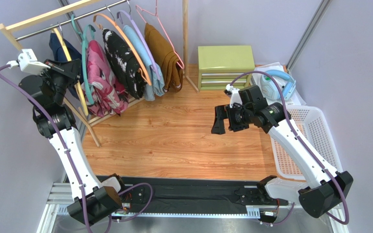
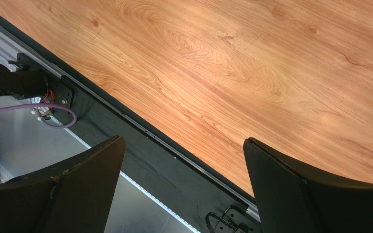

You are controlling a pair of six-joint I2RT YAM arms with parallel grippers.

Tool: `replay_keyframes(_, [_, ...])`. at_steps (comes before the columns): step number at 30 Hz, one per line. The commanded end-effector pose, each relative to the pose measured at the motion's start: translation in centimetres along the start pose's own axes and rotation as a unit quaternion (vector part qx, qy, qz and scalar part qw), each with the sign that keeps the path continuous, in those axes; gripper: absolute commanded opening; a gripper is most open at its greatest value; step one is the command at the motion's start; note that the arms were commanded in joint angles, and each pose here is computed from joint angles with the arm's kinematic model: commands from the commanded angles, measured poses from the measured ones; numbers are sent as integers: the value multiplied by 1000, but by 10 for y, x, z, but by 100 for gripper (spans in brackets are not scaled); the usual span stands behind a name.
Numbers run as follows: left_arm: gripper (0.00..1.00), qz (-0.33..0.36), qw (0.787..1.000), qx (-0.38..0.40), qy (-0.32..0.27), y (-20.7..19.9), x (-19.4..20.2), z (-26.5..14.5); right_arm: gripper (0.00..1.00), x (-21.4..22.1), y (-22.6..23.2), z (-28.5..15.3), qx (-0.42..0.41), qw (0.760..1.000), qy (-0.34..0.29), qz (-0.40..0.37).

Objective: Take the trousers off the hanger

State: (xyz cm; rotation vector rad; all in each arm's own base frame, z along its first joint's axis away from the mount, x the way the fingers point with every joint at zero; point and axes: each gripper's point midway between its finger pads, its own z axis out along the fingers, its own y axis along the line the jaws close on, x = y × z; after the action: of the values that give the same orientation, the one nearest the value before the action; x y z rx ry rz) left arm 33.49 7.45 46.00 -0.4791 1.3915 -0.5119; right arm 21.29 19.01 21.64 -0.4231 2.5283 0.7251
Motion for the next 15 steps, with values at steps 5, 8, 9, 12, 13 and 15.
replay_keyframes(5, [0,129,978,108,-119,-67,-62,-19,100,-12,4,0,-16,1000,-18,-18])
replay_keyframes(8, [0,126,977,117,-129,-74,-68,-20,100,-11,4,0,-16,1000,-18,-18])
replay_keyframes(9, [0,124,976,119,-132,-77,-70,-21,100,-11,3,1,-15,1000,-17,-18])
replay_keyframes(12, [0,115,977,122,-129,-80,-69,-25,100,-11,3,-1,-14,1000,-20,-18])
replay_keyframes(13, [0,111,977,123,-132,-83,-69,-28,100,-11,3,-1,-14,1000,-20,-19])
replay_keyframes(15, [0,107,979,119,-129,-84,-67,-32,100,-10,2,0,-12,1000,-19,-18])
